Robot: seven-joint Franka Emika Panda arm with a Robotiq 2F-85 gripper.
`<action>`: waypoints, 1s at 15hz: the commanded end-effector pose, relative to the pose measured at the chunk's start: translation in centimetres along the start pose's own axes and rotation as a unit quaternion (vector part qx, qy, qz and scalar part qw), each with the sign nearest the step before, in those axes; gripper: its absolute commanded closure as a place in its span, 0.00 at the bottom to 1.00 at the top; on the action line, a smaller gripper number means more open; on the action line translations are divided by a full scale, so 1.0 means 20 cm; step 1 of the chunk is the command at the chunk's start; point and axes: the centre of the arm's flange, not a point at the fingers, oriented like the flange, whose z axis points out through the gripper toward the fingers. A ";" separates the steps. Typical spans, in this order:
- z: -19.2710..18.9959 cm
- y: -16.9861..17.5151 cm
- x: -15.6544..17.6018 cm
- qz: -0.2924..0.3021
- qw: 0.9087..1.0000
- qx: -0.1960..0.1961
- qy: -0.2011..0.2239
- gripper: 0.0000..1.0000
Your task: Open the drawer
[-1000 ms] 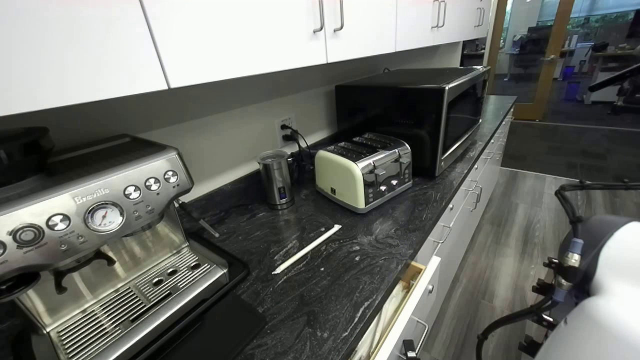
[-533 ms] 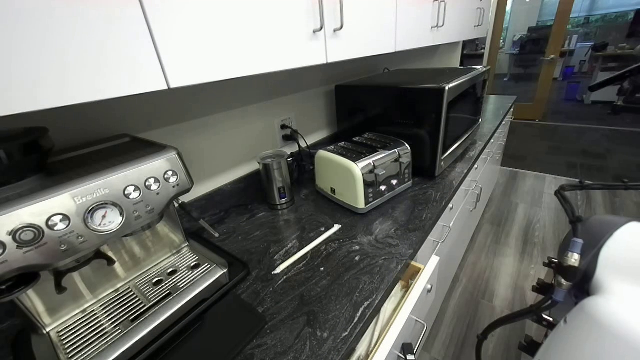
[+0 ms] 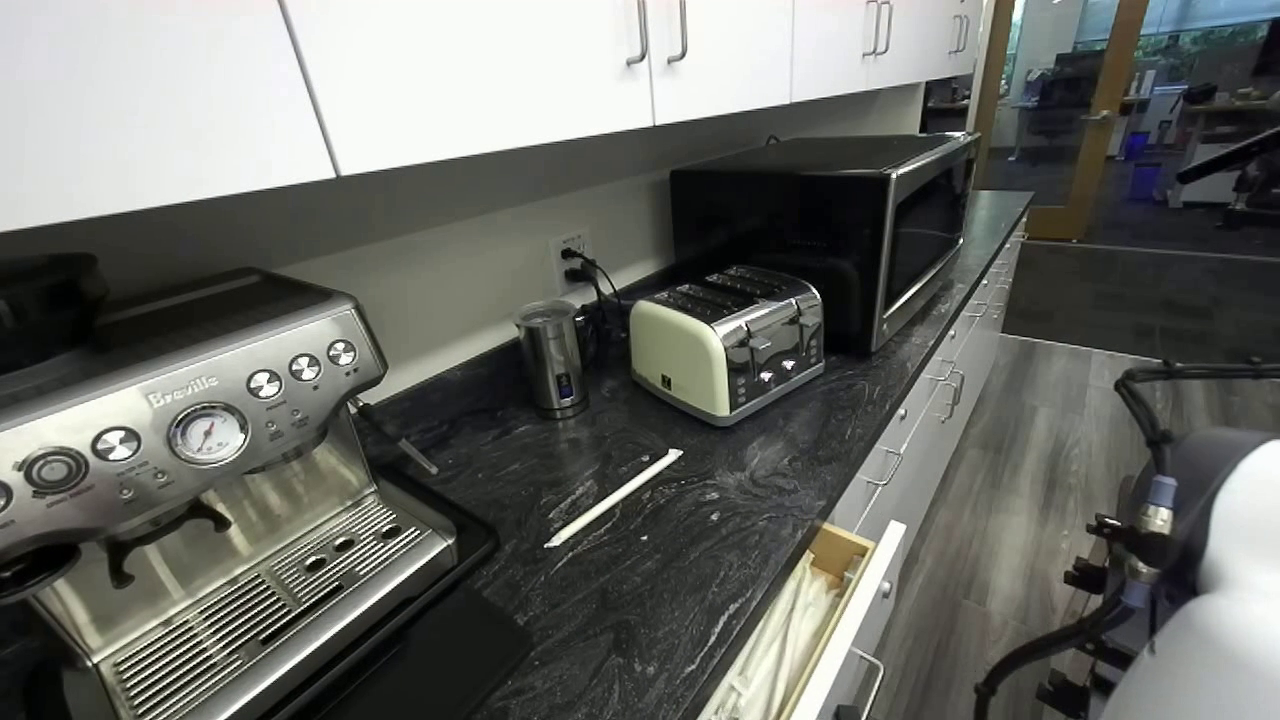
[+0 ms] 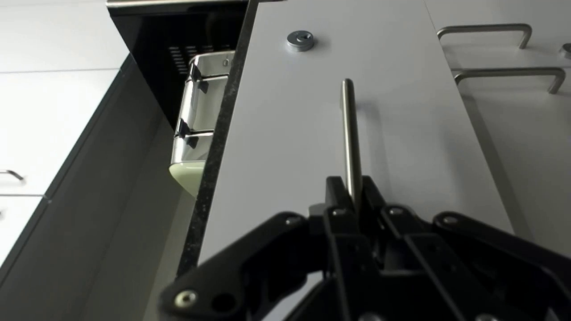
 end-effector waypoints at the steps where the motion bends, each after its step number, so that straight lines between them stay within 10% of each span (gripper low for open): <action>1: -0.14 0.10 -0.28 0.024 0.999 0.008 -0.023 0.97; 11: -0.40 0.20 -0.66 0.030 0.999 0.005 -0.044 0.97; 13: -0.41 0.24 -0.67 0.041 0.998 0.009 -0.038 0.64; 15: -0.42 0.35 -0.69 0.065 0.997 0.040 -0.026 0.57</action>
